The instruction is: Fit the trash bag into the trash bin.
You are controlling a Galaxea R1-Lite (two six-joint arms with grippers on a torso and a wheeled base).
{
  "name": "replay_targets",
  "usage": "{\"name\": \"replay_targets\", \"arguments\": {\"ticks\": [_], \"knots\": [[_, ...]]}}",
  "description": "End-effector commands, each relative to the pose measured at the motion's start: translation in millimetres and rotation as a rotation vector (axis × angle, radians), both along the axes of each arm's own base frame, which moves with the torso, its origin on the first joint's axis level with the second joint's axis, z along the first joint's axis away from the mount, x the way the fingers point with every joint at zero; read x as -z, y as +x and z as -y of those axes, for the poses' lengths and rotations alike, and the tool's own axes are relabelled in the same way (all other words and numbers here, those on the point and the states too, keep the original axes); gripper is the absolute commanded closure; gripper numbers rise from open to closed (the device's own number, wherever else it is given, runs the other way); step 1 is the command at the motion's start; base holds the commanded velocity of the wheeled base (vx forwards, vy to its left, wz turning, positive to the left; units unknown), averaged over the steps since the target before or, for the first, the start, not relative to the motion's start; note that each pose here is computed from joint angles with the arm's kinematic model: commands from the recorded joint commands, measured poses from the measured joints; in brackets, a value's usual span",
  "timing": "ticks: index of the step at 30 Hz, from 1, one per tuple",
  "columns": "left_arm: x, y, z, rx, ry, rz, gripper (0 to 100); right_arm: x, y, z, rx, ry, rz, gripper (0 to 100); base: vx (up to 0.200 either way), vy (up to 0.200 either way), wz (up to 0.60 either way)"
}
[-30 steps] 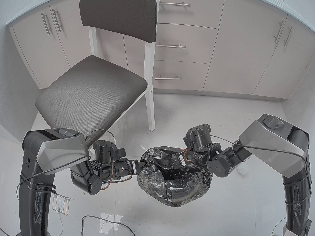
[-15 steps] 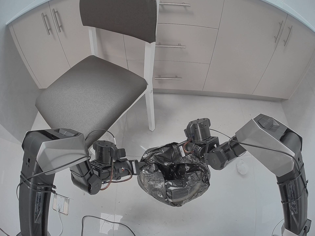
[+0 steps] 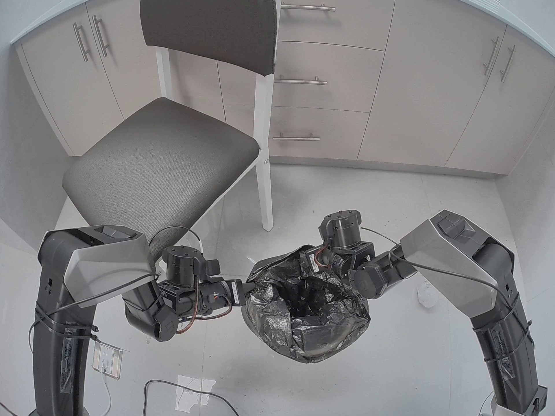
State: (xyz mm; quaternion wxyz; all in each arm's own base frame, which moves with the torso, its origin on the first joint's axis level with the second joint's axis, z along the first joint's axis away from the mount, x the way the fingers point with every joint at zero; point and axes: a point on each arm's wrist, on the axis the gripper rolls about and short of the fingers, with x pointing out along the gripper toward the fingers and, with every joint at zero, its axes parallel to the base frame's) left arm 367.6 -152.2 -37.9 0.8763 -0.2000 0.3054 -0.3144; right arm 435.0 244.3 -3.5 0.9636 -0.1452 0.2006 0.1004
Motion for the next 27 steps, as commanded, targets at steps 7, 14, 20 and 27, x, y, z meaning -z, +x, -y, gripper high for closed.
{"name": "replay_targets", "arguments": {"ticks": [7, 14, 20, 27], "knots": [[0.3, 2.0, 0.8, -0.001, -0.001, -0.006, 100, 7.1, 3.2, 2.9, 0.009, -0.001, -0.006, 0, 0.0, 0.0, 0.0], [-5.3, 0.7, 0.2, -0.001, 0.024, -0.066, 100, 9.8, -0.1, 4.0, 0.009, -0.01, -0.019, 0, 0.0, 0.0, 0.0], [-6.3, -0.1, -0.2, -0.004, 0.037, -0.074, 100, 1.8, -1.5, 4.8, 0.008, -0.003, -0.008, 0, 0.0, 0.0, 0.0], [-6.6, -1.0, -0.6, -0.003, 0.037, -0.07, 0, -10.8, -3.3, 4.1, 0.005, 0.009, 0.01, 0, 0.0, 0.0, 0.0]]}}
